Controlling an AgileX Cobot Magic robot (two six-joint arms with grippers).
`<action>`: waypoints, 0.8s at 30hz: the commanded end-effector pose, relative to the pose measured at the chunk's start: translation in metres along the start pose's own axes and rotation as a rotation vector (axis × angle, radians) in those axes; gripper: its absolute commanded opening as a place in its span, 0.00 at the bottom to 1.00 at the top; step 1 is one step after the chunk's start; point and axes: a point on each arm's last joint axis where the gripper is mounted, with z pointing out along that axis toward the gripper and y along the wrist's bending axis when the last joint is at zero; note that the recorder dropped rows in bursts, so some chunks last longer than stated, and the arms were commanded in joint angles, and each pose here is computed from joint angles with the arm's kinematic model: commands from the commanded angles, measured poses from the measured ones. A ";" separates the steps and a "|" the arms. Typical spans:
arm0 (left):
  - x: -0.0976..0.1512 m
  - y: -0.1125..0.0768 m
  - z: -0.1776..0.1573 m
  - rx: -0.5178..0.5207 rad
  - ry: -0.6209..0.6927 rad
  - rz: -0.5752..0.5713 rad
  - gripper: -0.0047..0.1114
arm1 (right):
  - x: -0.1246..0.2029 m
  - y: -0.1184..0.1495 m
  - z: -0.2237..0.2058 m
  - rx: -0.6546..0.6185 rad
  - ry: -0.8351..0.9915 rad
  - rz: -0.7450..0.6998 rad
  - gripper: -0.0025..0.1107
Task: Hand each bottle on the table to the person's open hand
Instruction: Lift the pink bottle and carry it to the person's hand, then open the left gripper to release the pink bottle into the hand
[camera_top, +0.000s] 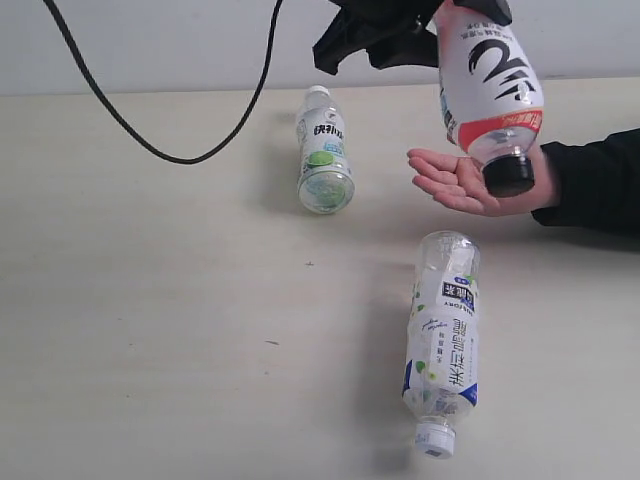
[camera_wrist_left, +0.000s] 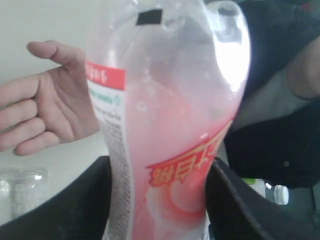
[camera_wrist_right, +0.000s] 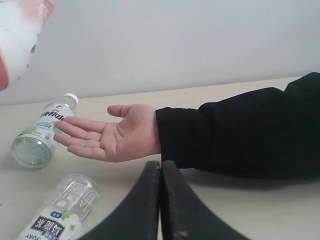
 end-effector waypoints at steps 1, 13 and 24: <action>0.000 -0.009 0.008 0.057 -0.057 -0.036 0.04 | 0.001 0.000 0.000 0.005 -0.007 0.003 0.02; 0.011 0.040 0.081 -0.002 -0.039 -0.190 0.04 | 0.001 0.000 0.000 0.005 -0.007 0.003 0.02; 0.020 0.073 0.117 -0.060 -0.038 -0.208 0.04 | 0.001 0.000 0.000 0.005 -0.007 0.003 0.02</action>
